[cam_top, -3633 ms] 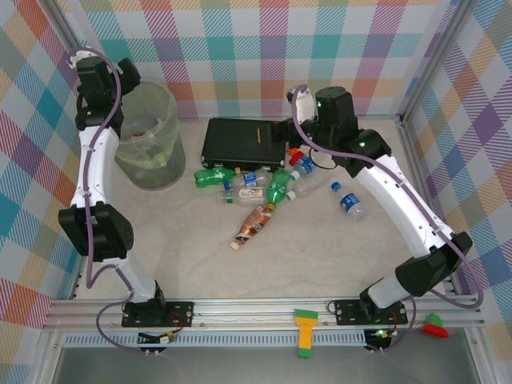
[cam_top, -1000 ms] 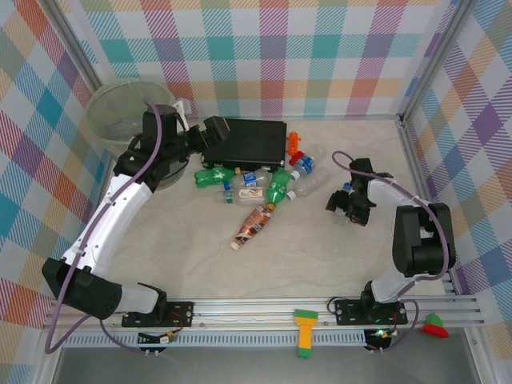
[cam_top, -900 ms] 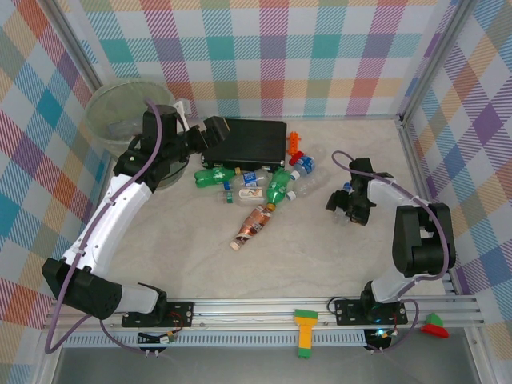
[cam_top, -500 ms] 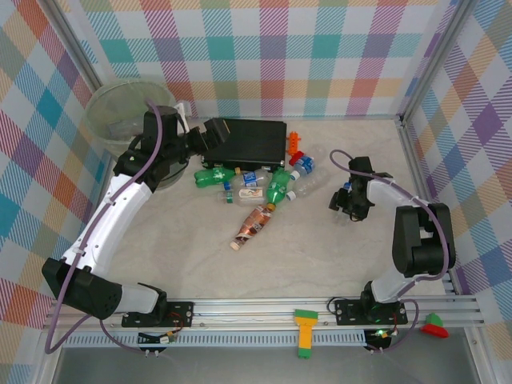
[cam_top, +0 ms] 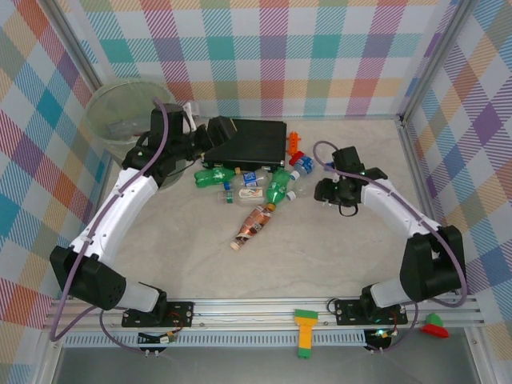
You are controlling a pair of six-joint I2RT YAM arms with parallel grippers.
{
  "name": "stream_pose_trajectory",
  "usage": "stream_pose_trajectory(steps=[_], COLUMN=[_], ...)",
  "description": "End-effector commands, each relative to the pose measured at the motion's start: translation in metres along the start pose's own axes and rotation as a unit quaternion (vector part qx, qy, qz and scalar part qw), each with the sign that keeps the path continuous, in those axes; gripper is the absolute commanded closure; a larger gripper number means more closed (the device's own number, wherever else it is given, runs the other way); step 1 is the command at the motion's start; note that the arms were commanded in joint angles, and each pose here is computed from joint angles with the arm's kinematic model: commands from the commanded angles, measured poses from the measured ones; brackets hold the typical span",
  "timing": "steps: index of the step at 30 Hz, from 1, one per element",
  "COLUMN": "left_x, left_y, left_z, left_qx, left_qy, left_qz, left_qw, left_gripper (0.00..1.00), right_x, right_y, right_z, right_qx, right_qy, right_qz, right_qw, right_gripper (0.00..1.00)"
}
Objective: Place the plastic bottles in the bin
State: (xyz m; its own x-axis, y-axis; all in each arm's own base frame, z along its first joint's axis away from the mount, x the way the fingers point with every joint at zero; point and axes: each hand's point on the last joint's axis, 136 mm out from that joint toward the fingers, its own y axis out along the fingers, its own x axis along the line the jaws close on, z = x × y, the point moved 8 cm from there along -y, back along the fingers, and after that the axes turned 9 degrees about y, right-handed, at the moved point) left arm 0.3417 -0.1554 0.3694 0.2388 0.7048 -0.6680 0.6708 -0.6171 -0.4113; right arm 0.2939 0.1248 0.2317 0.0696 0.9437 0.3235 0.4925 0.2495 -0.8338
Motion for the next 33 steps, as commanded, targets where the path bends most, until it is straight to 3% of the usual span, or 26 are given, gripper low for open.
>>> stream_pose_trajectory(steps=[1, 15, 28, 33], left_x=[-0.017, -0.027, -0.027, -0.03], left_y=[0.005, 0.034, 0.043, 0.043], left_z=[-0.01, -0.004, 0.015, 0.018], left_qx=[0.0, 0.043, 0.089, 0.093], left_qy=[-0.019, -0.036, 0.001, 0.009], left_qz=[0.07, 0.167, 0.17, 0.174], left_qw=[0.997, 0.984, 0.981, 0.98], left_gripper=[0.1, 0.31, 0.47, 0.62], right_x=[0.034, 0.147, 0.167, 0.169], right_y=[-0.026, -0.066, -0.077, -0.079], right_z=[-0.01, -0.001, 0.005, 0.006], right_qx=[-0.038, -0.069, -0.07, -0.07], right_qy=[-0.056, -0.193, -0.207, -0.21], right_qz=[-0.038, -0.147, -0.173, -0.177], right_qw=[0.997, 0.968, 0.96, 0.959], right_gripper=[0.45, 0.46, 0.45, 0.45])
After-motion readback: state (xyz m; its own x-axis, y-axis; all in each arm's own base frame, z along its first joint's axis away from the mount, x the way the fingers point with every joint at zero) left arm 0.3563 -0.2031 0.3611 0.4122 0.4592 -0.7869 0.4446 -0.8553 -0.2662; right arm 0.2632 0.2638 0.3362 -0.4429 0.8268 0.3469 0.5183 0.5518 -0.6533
